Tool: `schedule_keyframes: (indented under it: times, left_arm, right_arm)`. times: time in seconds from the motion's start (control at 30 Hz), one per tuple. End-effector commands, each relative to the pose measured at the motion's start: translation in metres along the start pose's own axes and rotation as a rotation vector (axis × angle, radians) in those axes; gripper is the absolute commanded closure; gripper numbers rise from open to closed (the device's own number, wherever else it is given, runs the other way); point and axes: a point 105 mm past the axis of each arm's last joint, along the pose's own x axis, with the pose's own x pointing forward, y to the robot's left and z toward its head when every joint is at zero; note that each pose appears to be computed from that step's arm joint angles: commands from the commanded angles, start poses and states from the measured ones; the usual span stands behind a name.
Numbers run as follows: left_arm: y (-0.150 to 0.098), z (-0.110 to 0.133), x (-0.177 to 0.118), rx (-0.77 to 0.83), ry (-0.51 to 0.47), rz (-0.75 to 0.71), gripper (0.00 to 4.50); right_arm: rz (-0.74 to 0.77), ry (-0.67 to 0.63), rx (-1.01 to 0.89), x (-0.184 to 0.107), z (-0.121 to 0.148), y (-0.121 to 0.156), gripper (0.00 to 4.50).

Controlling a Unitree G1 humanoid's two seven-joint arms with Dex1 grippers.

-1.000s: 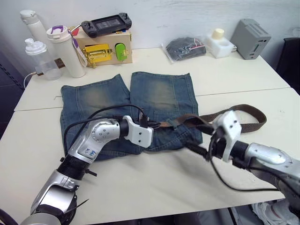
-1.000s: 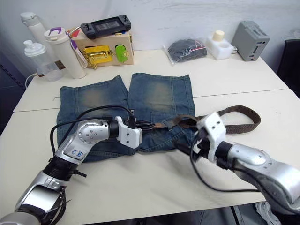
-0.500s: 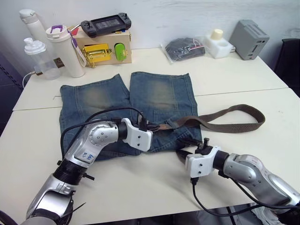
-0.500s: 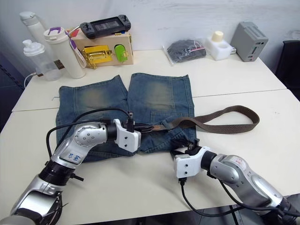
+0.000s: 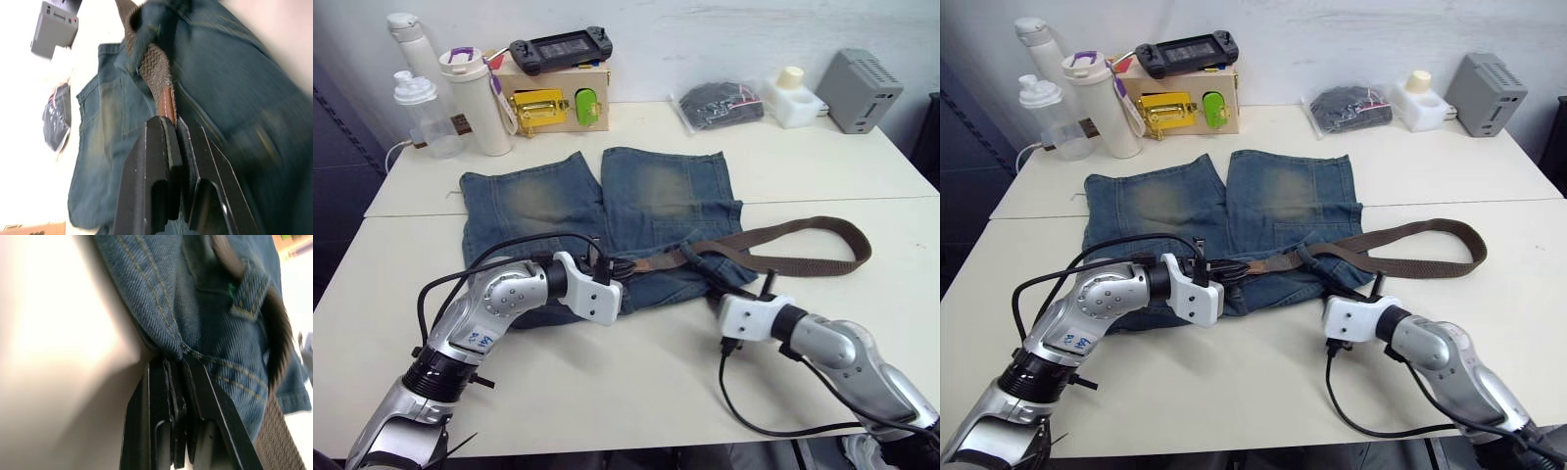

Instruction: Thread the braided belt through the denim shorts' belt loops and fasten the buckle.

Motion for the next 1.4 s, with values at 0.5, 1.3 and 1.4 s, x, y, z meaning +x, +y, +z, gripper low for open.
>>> schedule_keyframes:
  times: [0.5, 1.3, 1.4]
  left_arm:
    - [0.015, 0.016, -0.002, 0.040, -0.092, 0.130, 4.50]
    - [0.033, 0.038, -0.008, 0.248, -0.226, 0.339, 4.50]
    - [0.032, 0.043, -0.007, 0.265, -0.242, 0.343, 4.50]
  right_arm:
    - [-0.021, 0.126, 0.216, -0.034, -0.037, -0.021, 4.49]
    - [0.434, -0.501, 1.701, -0.031, 0.098, -0.031, 0.07]
    - [0.321, -0.544, 1.909, -0.017, 0.092, -0.043, 0.07]
